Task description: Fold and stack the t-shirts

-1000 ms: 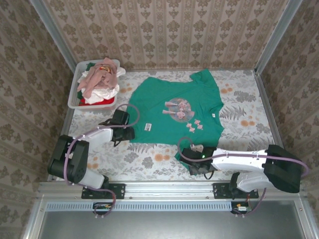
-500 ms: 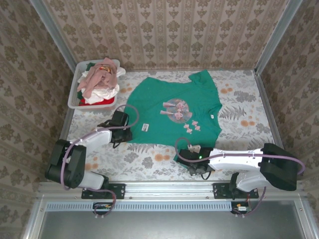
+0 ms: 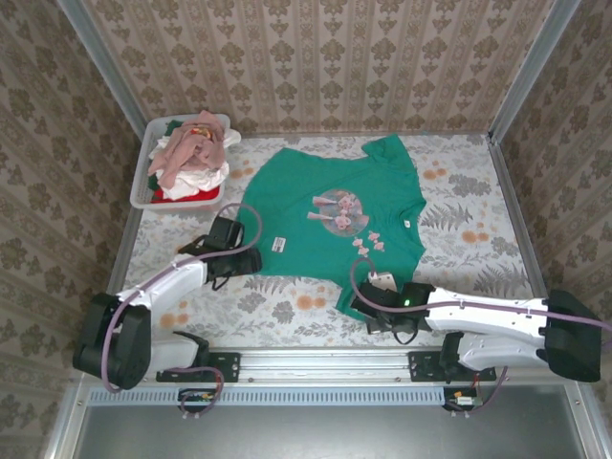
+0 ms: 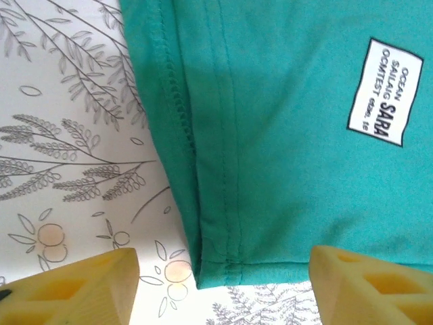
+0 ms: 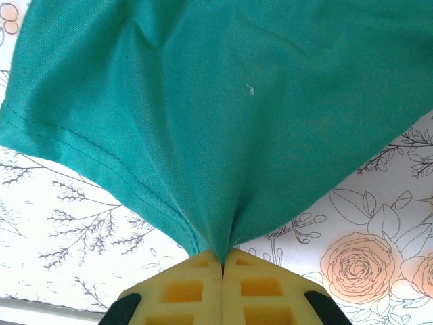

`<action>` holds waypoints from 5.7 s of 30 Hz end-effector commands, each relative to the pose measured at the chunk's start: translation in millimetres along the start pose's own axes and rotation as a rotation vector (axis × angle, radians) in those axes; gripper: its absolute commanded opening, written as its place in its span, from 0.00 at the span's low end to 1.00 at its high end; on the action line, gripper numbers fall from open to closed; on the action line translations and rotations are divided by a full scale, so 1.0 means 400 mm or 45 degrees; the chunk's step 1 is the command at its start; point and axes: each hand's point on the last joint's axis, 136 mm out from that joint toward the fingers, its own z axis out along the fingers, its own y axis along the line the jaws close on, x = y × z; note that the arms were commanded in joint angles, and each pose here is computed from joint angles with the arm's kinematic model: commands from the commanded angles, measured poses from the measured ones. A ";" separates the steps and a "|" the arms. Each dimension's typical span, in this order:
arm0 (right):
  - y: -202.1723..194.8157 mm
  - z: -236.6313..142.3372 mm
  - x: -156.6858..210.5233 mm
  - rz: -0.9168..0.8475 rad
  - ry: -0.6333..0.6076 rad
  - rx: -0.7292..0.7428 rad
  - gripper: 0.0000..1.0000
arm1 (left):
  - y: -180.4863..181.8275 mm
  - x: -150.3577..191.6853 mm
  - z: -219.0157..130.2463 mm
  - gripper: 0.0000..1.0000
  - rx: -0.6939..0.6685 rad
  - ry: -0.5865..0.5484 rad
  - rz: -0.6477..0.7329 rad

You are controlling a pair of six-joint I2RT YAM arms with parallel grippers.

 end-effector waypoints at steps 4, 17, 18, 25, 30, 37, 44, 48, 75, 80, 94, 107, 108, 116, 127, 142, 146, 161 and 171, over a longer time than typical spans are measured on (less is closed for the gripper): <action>0.010 -0.048 -0.058 -0.010 -0.103 0.016 0.00 | -0.008 0.050 0.039 0.71 -0.074 0.125 0.084; -0.017 -0.126 -0.141 0.042 -0.250 0.010 0.00 | -0.001 0.033 0.048 0.28 -0.125 0.133 0.096; -0.018 -0.127 -0.142 0.043 -0.252 0.010 0.00 | -0.001 0.030 0.044 0.28 -0.130 0.127 0.095; -0.022 -0.118 -0.142 0.047 -0.250 0.005 0.00 | 0.015 -0.004 0.009 0.66 -0.196 0.043 0.105; -0.027 -0.118 -0.146 0.056 -0.254 0.006 0.00 | 0.006 -0.004 0.011 0.52 -0.220 0.077 0.189; -0.038 -0.134 -0.159 0.088 -0.291 -0.005 0.00 | 0.008 0.045 0.024 0.47 -0.215 0.170 0.208; -0.034 -0.134 -0.170 0.084 -0.301 -0.013 0.00 | 0.030 0.062 0.035 0.33 -0.295 0.239 0.233; -0.033 -0.136 -0.173 0.083 -0.304 -0.014 0.00 | 0.019 0.050 0.050 0.16 -0.290 0.246 0.243; -0.093 -0.255 -0.431 0.161 -0.530 0.029 0.00 | -0.029 -0.203 -0.060 0.00 -0.300 0.035 0.266; -0.102 -0.207 -0.517 0.171 -0.493 0.047 0.00 | -0.031 -0.278 -0.031 0.00 -0.306 0.041 0.257; -0.169 -0.107 -0.658 0.182 -0.396 0.085 0.00 | -0.030 -0.358 0.050 0.00 -0.359 0.155 0.307; -0.197 0.000 -0.797 0.125 -0.302 -0.017 0.00 | 0.001 -0.349 0.114 0.36 -0.389 0.257 0.278; -0.196 0.018 -0.809 0.119 -0.287 -0.023 0.00 | 0.006 -0.350 0.109 0.40 -0.387 0.251 0.265; -0.235 0.078 -0.858 0.138 -0.243 0.033 0.01 | 0.036 -0.329 0.048 0.98 -0.294 0.157 0.164; -0.258 0.107 -0.918 0.130 -0.221 0.029 0.18 | 0.014 -0.263 0.101 0.97 -0.169 0.162 0.132; -0.167 0.008 -0.602 0.013 -0.224 0.134 0.79 | 0.026 -0.272 0.162 0.34 -0.180 0.247 0.109; -0.153 0.109 -0.541 0.056 -0.131 0.097 0.76 | 0.032 -0.247 0.143 0.13 -0.179 0.270 0.110; -0.249 0.234 -0.505 0.010 0.142 0.461 0.62 | 0.093 -0.153 0.100 0.11 -0.161 0.272 0.020; -0.254 0.138 -0.451 -0.028 0.141 0.376 0.32 | 0.083 -0.138 0.085 0.05 -0.113 0.296 0.069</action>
